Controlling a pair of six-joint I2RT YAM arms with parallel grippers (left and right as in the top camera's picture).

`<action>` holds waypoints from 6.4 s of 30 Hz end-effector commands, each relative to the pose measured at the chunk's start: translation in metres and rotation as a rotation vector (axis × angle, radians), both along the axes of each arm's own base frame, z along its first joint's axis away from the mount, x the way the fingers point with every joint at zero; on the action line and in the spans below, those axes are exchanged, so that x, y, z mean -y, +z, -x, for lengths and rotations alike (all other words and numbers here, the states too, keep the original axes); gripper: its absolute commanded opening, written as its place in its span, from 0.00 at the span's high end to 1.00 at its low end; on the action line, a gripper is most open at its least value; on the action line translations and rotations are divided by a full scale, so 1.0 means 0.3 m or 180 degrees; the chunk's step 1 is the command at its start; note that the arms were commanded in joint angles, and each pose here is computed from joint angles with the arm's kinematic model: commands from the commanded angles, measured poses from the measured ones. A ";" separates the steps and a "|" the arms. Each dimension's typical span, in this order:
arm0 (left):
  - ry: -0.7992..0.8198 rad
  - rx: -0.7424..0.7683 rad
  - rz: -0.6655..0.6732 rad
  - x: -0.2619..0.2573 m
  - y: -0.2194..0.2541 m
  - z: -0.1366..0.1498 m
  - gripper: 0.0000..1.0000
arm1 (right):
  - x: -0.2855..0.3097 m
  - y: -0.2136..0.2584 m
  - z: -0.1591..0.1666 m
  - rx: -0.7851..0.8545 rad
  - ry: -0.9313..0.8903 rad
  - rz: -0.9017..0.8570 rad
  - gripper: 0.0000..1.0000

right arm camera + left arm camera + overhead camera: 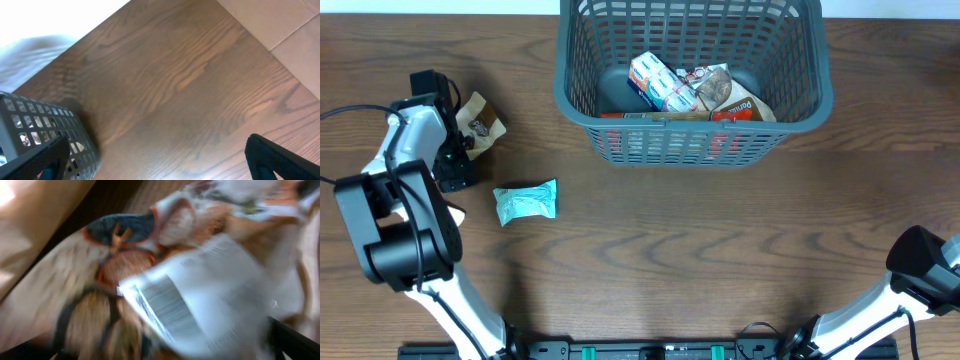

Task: Pack container
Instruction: 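Close left gripper on the mushroom pouch's top edge, then lift the mushroom pouch and carry it over the basket, then open left gripper to drop pouch into basket, withdraw, then lower left gripper onto the teal wipes packet and grasp it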

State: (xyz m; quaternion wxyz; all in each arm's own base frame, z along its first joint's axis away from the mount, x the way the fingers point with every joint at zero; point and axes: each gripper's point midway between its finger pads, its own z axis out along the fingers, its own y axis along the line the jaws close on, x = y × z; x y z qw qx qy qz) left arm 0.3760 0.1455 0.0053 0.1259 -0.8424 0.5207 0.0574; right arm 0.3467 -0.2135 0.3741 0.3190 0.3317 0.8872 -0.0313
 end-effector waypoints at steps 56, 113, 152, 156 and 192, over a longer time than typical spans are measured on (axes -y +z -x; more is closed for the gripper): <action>-0.4085 0.2016 -0.2042 0.653 1.219 -0.046 0.94 | 0.000 -0.009 -0.002 -0.0003 -0.0031 -0.0059 0.01; -0.4076 0.1982 -0.3070 0.879 1.526 -0.204 0.01 | 0.000 -0.009 -0.002 -0.0003 -0.0031 -0.0059 0.01; -0.0923 0.0613 -0.0334 0.530 0.930 0.300 0.01 | 0.000 -0.009 -0.002 -0.0003 -0.0030 -0.0060 0.01; -0.0951 0.0408 -0.0130 0.540 0.797 0.280 0.01 | 0.000 -0.009 -0.002 -0.0003 -0.0031 -0.0059 0.01; -0.1371 -0.0318 0.0664 0.539 0.076 0.262 0.01 | 0.000 -0.009 -0.002 -0.0003 -0.0031 -0.0059 0.01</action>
